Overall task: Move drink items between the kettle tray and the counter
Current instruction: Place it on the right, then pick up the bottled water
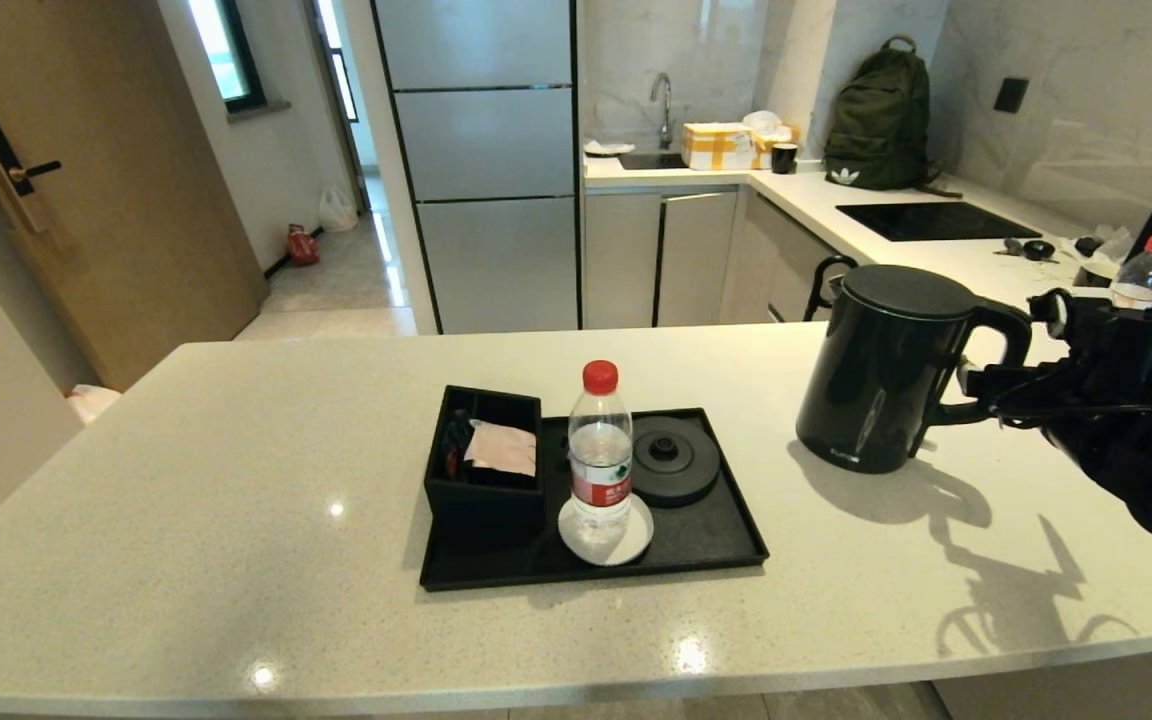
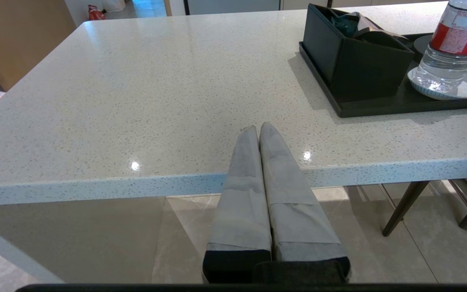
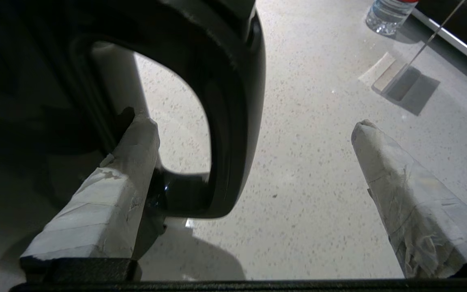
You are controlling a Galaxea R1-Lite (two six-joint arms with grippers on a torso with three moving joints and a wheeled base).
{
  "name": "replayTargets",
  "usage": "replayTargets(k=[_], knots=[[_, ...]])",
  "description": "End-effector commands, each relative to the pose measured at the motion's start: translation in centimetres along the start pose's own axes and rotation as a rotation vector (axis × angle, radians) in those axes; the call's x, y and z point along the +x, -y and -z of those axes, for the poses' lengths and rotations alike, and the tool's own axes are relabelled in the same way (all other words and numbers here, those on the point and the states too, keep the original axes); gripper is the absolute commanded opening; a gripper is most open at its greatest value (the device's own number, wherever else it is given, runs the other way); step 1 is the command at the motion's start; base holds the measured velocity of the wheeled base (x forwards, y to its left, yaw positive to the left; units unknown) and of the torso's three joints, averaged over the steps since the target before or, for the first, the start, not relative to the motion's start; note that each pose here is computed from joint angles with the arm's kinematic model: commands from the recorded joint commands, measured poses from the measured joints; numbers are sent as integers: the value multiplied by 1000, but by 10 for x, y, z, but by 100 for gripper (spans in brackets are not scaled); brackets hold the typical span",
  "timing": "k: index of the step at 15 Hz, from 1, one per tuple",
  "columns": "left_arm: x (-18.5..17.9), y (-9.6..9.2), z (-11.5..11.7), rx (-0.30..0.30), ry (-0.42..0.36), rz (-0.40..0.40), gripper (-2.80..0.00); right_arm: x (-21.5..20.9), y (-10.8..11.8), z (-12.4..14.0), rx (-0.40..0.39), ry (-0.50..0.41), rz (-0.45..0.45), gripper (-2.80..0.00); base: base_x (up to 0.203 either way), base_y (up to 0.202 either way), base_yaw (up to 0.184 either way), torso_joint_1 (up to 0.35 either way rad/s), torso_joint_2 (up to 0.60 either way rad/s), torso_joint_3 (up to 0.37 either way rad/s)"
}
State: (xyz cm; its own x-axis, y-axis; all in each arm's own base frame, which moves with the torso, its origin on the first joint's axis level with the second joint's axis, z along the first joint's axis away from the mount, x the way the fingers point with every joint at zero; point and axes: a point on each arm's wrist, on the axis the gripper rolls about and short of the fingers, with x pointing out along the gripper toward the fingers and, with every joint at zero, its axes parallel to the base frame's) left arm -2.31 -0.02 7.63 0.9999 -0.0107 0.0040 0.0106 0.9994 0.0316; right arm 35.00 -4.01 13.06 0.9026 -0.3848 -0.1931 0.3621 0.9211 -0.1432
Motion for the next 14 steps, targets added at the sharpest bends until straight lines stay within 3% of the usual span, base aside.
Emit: replayTargets(k=[1,9,14], knots=[[0,0,0,0,-1,0,-280,-12,2,-11,3,16,-4,0,0,0,0,0,0,0],[0,0,0,0,-1,0,-280,-41,-16,-10,-20,6,-42,0,0,0,0,0,0,0],[0,0,0,1,-1,0,-280,-96,-14,-41,1,94,-110,0,0,0,0,0,0,0]])
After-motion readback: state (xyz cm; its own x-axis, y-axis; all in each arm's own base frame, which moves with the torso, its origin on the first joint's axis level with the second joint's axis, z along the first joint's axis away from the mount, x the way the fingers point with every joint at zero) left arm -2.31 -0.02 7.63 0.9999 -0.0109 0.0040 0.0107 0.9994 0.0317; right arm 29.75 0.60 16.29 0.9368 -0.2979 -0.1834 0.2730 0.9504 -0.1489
